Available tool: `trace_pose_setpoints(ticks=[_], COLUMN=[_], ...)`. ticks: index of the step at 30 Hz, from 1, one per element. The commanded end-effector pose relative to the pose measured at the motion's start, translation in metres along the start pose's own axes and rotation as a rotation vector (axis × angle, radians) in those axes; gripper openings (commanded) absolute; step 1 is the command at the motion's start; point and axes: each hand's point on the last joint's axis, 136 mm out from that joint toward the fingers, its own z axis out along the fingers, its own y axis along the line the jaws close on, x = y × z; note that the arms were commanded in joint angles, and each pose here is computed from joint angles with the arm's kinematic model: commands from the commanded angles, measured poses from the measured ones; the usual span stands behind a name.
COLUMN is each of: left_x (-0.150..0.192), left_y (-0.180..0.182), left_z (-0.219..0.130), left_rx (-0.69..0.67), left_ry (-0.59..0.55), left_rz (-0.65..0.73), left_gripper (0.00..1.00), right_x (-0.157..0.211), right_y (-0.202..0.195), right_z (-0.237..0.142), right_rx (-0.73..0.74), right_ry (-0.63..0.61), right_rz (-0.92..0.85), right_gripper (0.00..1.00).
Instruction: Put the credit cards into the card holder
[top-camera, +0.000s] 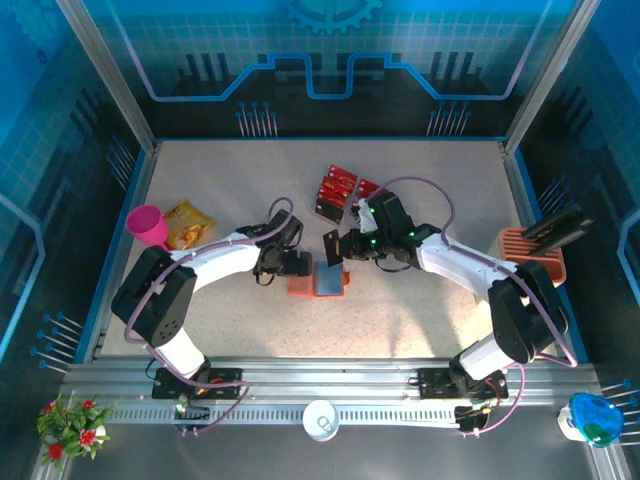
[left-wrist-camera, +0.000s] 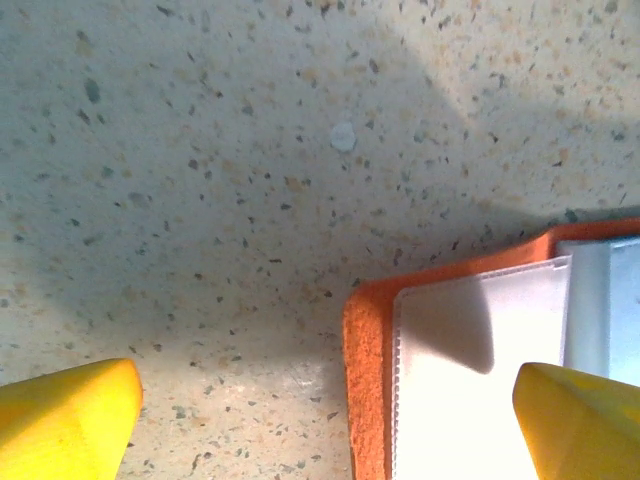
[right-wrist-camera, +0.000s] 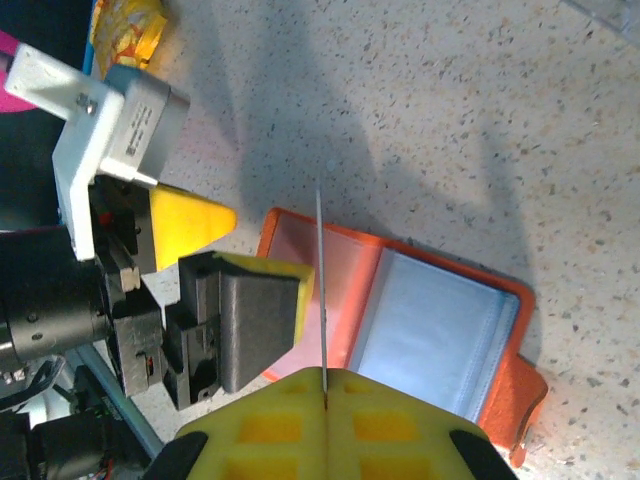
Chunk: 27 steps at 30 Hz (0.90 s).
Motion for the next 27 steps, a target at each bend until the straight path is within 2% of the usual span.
trace_pose_setpoints(ticks=[1,6,12,16,27], left_x=[0.000,0.011,0.022,0.026,0.029], left_y=[0.010,0.019,0.022,0.019,0.018], left_z=[-0.002,0.001,0.002,0.004,0.008], left_rx=[-0.062,-0.093,-0.076,-0.043,-0.019], left_ry=[0.016,0.044,0.054,0.048,0.045], left_rz=[0.031,0.057,0.067,0.074,0.054], left_gripper=[0.97,0.97,0.97,0.97,0.97], right_x=[0.007,0.026,0.026,0.024,0.027], right_y=[0.012,0.003,0.004,0.009,0.010], right_z=[-0.006,-0.004,0.002,0.014,0.052], right_rx=[-0.051,-0.030,-0.011,-0.005,-0.030], right_ry=[-0.007,0.004,-0.041,-0.080,-0.068], right_rz=[0.014,0.051,0.077,0.079,0.074], right_gripper=[0.00,0.00,0.00,0.00,0.00])
